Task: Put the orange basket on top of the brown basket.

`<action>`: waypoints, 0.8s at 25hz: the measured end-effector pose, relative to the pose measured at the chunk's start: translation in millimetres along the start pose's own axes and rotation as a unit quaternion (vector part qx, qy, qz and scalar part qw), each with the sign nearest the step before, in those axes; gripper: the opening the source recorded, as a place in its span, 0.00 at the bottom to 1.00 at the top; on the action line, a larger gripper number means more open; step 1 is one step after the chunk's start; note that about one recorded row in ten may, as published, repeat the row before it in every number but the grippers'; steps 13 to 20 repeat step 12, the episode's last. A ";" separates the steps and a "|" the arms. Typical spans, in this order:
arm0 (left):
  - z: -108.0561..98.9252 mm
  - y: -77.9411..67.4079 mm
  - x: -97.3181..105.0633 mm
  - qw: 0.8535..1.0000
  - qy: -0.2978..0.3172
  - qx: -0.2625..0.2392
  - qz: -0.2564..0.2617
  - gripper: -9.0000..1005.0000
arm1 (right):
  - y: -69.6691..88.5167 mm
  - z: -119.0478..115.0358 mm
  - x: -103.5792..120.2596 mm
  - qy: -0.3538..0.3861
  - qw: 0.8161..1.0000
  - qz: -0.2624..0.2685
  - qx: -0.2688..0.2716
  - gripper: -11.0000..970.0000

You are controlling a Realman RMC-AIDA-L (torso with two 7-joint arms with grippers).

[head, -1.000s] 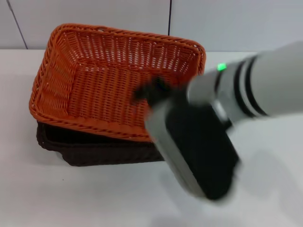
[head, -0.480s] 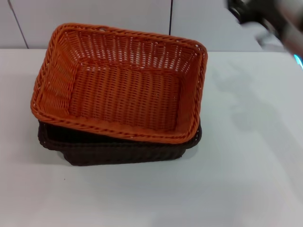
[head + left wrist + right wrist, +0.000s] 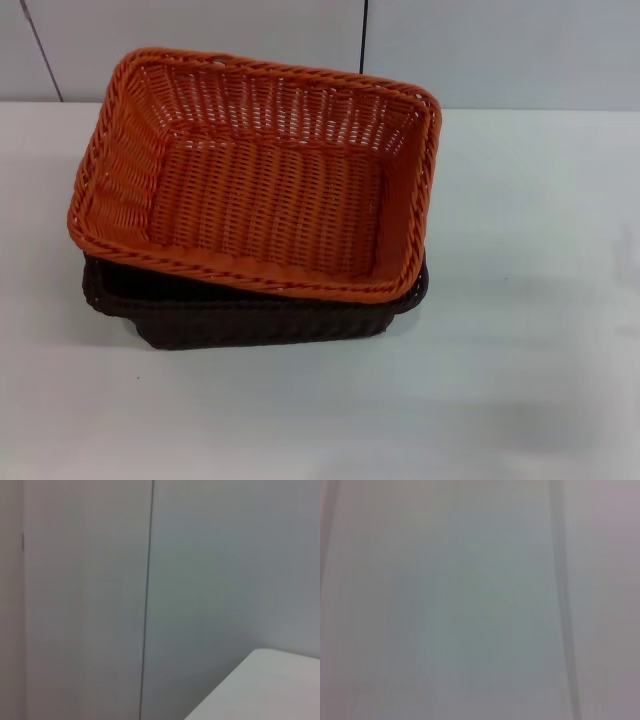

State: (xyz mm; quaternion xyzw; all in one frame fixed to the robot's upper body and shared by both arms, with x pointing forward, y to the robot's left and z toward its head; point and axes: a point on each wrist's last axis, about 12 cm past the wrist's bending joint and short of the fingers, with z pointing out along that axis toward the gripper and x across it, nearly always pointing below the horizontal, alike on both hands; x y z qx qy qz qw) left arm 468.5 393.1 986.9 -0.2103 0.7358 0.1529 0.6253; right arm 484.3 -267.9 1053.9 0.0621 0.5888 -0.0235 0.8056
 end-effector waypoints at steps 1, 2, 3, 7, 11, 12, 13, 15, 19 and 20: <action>0.1 -1.3 -0.9 1.000 -0.004 0.002 0.000 0.79 | -9.3 -4.2 4.5 -0.004 1.000 0.016 0.004 0.59; 0.0 -2.2 -1.5 1.000 -0.007 0.004 0.001 0.79 | -16.7 -5.6 7.0 -0.009 0.999 0.031 0.006 0.59; -0.2 -3.2 -2.1 1.000 -0.010 0.007 0.002 0.79 | -22.7 -6.2 8.5 -0.011 0.999 0.040 0.009 0.59; -0.7 -4.7 -5.1 1.000 -0.024 0.012 0.005 0.79 | -33.9 -6.7 11.6 -0.007 0.999 0.038 0.014 0.59; -4.3 -3.6 -10.8 0.998 -0.057 0.014 0.008 0.79 | -35.5 -6.0 11.2 -0.009 0.999 0.028 0.011 0.59; -7.5 -3.2 -13.3 0.997 -0.074 0.016 0.010 0.79 | -35.5 -5.3 11.2 -0.010 1.000 0.026 0.010 0.59; -7.5 -3.2 -13.3 0.997 -0.074 0.016 0.010 0.79 | -35.5 -5.3 11.2 -0.010 1.000 0.026 0.010 0.59; -7.5 -3.2 -13.3 0.997 -0.074 0.016 0.010 0.79 | -35.5 -5.3 11.2 -0.010 1.000 0.026 0.010 0.59; -7.5 -3.2 -13.3 0.997 -0.074 0.016 0.010 0.79 | -35.5 -5.3 11.2 -0.010 1.000 0.026 0.010 0.59; -7.5 -3.2 -13.3 0.997 -0.074 0.016 0.010 0.79 | -35.5 -5.3 11.2 -0.010 1.000 0.026 0.010 0.59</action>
